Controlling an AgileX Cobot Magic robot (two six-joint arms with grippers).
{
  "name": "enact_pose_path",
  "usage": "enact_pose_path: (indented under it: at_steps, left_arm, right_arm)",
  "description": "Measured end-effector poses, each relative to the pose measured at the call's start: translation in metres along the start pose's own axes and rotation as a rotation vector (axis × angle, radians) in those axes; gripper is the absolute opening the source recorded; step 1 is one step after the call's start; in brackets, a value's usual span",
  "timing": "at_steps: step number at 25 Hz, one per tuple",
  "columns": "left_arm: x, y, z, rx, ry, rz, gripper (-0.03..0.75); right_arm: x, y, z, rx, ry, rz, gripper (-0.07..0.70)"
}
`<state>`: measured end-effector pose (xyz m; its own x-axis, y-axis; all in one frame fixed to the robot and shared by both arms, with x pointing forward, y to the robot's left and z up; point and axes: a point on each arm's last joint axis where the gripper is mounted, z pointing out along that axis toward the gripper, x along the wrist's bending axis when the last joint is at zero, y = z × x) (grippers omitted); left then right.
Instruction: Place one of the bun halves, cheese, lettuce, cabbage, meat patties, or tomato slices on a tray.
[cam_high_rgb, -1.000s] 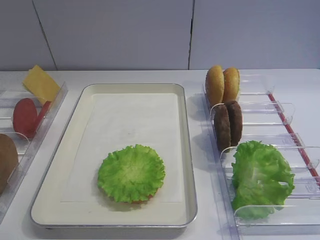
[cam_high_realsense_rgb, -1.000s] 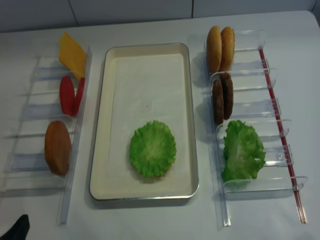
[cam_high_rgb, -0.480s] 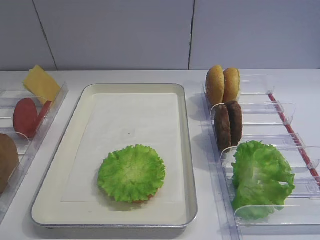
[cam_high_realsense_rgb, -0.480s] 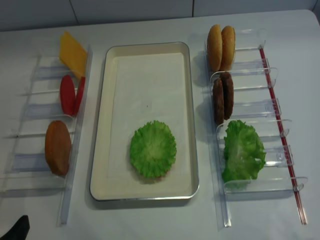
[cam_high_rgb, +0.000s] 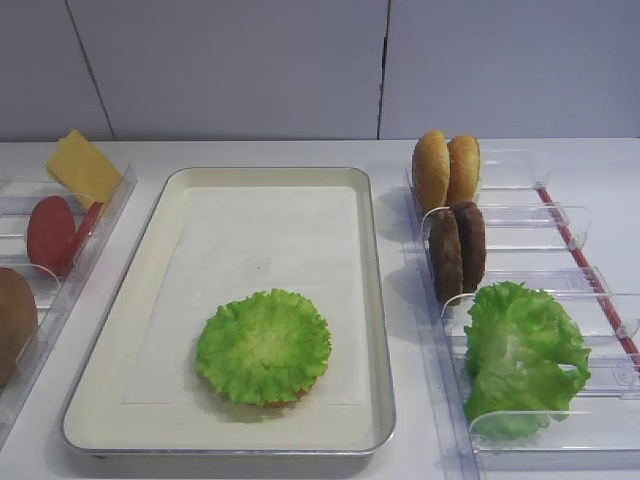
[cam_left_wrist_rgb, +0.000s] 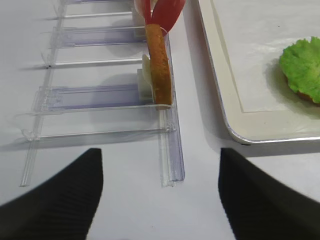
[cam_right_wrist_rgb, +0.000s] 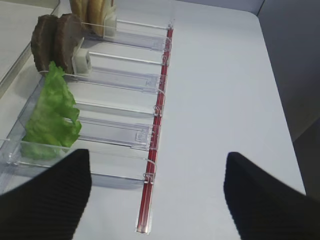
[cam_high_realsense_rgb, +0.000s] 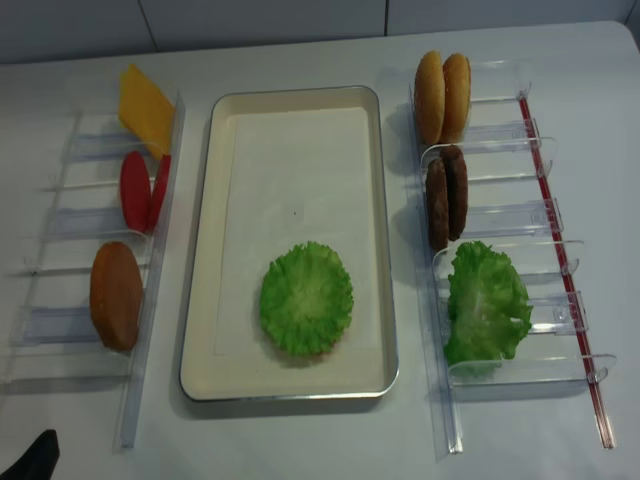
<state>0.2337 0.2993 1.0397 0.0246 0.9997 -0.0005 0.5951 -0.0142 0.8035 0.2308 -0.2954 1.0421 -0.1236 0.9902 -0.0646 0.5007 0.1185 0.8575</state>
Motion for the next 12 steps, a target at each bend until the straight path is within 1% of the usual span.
enact_pose_path:
  at_steps: [12]
  left_arm:
    - [0.0000, 0.0000, 0.0000, 0.000, 0.000, 0.000, 0.482]
  right_arm:
    - [-0.0001, 0.0000, 0.0000, 0.000, -0.001, 0.001, 0.581]
